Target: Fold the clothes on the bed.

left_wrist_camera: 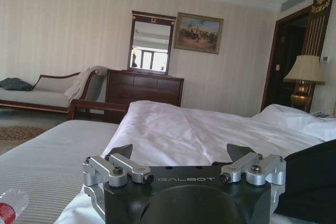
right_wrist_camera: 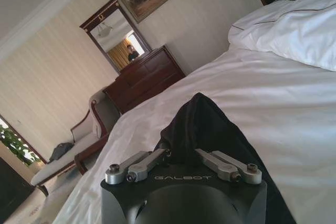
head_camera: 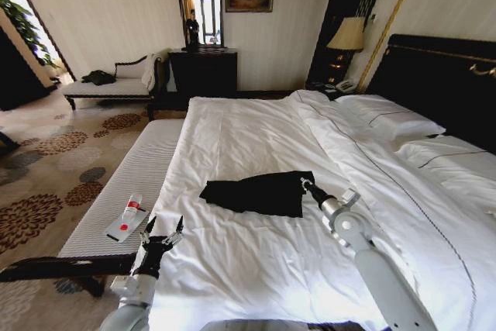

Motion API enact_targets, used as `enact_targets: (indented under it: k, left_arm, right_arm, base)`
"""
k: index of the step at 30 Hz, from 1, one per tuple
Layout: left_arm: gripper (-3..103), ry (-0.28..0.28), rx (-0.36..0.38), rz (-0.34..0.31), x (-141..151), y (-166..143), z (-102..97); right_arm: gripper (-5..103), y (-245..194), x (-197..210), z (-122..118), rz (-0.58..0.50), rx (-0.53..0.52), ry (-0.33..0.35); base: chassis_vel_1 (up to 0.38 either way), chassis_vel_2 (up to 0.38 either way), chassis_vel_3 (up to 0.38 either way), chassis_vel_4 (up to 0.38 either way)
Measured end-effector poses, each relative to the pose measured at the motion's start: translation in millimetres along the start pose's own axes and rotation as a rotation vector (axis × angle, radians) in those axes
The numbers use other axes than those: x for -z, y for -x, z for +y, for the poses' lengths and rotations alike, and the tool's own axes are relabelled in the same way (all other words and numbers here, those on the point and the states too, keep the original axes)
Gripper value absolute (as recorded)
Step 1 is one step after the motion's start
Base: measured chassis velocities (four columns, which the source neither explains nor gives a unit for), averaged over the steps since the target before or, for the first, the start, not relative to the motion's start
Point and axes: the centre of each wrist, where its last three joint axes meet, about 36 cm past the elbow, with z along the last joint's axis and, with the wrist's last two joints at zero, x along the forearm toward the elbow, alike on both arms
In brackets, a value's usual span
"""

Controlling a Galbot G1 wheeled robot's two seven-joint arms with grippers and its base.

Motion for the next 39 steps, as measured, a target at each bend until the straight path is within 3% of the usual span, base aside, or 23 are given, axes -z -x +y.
enact_targets:
  k: [9,18,24,27,29,32,36,39]
  left_arm:
    - [100,0.003,0.006,0.001,-0.9,-4.8,1.3]
    - [100,0.001,0.006,-0.011,3.4,-5.5,0.5]
    - [100,-0.001,0.002,-0.009,2.8,-6.1,-1.0]
    - [100,0.000,-0.001,-0.012,4.8,-5.3,-0.2]
    - [100,0.000,-0.001,-0.012,5.6,-5.0,0.1]
    - [100,0.002,-0.001,-0.011,6.7,-4.1,1.5]
    - [100,0.002,-0.001,-0.011,5.8,-2.2,1.9]
    - [100,-0.003,-0.005,-0.005,2.7,0.6,-0.8]
  right_arm:
    - [3,-7.3,-46.2,-21.6,0.072,-0.089,0.035]
    - [3,-10.8,-26.8,-37.4,0.037,-0.138,-0.001]
    - [1,-15.4,-55.6,-54.0,0.108,-0.205,0.036]
    - [14,-16.7,-74.7,-58.2,0.144,-0.237,0.068]
    - [14,-17.1,-79.5,-59.7,0.151,-0.252,0.068]
    - [30,-21.4,-90.0,-66.8,0.168,-0.303,0.045]
    - [41,-25.8,-93.4,-72.3,0.177,-0.334,0.025]
    - [57,-26.7,-96.0,-78.9,0.197,-0.363,0.013]
  base:
    - [0.000,0.000,0.000,0.000]
    - [0.000,0.000,0.000,0.000]
    - [0.000,0.000,0.000,0.000]
    - [0.000,0.000,0.000,0.000]
    - [0.000,0.000,0.000,0.000]
    - [0.000,0.000,0.000,0.000]
    - [0.000,0.000,0.000,0.000]
    - [0.000,0.000,0.000,0.000]
